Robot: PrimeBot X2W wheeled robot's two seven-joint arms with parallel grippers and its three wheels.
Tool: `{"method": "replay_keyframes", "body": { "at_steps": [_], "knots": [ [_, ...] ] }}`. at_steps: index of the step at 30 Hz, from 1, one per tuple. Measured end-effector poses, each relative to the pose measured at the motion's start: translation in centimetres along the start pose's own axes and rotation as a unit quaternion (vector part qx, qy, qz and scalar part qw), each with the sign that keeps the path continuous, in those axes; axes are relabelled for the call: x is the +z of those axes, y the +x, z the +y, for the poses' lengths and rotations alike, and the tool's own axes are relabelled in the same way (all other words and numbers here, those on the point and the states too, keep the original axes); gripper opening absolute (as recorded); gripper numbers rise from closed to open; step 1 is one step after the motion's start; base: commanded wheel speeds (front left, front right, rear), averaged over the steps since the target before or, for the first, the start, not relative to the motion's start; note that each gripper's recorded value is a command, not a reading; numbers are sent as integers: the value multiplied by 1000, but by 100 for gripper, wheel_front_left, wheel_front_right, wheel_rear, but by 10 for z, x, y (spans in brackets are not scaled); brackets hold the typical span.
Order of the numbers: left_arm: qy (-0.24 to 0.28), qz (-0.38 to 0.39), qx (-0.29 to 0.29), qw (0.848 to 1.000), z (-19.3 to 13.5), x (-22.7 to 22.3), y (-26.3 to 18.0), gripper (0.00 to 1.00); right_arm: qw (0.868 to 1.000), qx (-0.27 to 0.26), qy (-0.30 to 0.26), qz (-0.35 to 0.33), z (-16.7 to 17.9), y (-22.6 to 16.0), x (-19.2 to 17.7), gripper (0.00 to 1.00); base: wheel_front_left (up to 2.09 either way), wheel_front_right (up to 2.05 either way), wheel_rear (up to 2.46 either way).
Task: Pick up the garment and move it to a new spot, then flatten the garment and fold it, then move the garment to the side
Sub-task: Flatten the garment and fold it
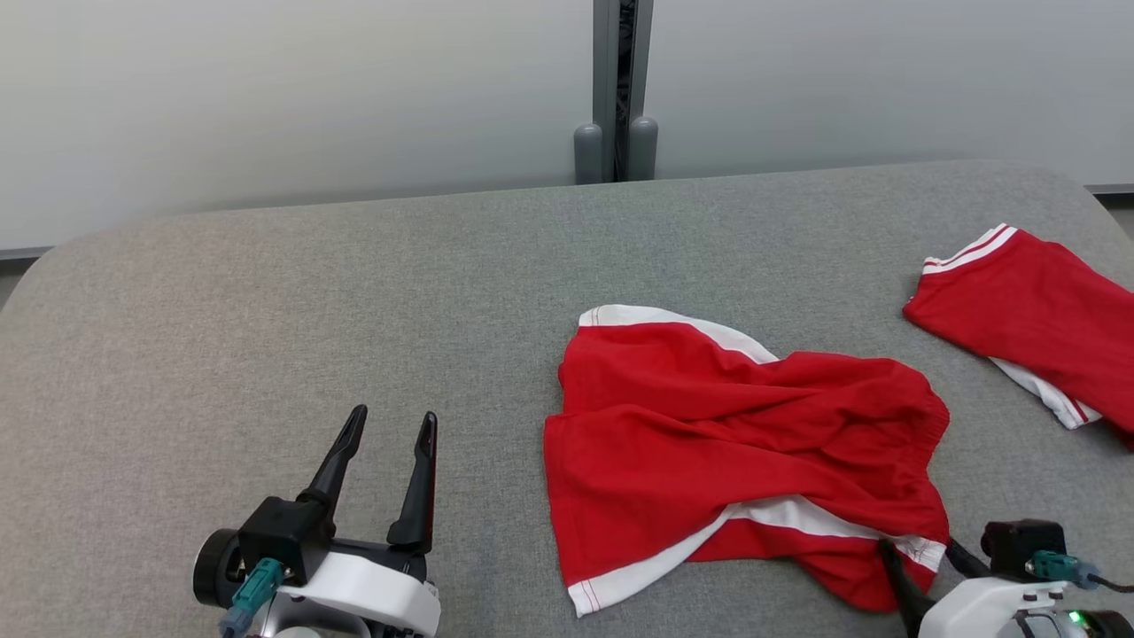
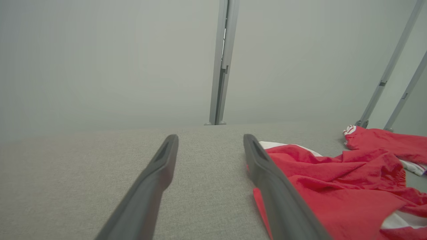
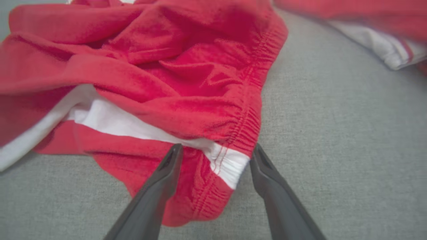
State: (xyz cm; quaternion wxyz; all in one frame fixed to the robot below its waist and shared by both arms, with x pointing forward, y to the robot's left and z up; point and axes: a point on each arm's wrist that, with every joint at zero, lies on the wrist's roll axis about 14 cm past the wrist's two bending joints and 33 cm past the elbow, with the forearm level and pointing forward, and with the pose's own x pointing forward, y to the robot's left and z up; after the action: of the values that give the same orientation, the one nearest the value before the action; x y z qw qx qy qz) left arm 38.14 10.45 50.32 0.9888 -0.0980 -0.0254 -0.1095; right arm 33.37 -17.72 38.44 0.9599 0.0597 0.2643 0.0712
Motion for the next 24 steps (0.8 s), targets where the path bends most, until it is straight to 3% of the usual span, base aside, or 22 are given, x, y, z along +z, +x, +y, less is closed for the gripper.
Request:
{"method": "replay_keyframes", "body": {
  "at_steps": [6,14,24],
  "knots": [
    [0,-2,-3,1000,-2,2,1,100,997,3,15,-71,4,-3,33,100,0,0,0],
    [1,-8,-14,1000,-10,5,3,100,982,-10,15,-189,-1,-24,85,100,0,0,0],
    [-13,-23,-7,1000,-10,15,2,100,946,2,3,-323,13,-47,141,100,0,0,0]
  ]
}}
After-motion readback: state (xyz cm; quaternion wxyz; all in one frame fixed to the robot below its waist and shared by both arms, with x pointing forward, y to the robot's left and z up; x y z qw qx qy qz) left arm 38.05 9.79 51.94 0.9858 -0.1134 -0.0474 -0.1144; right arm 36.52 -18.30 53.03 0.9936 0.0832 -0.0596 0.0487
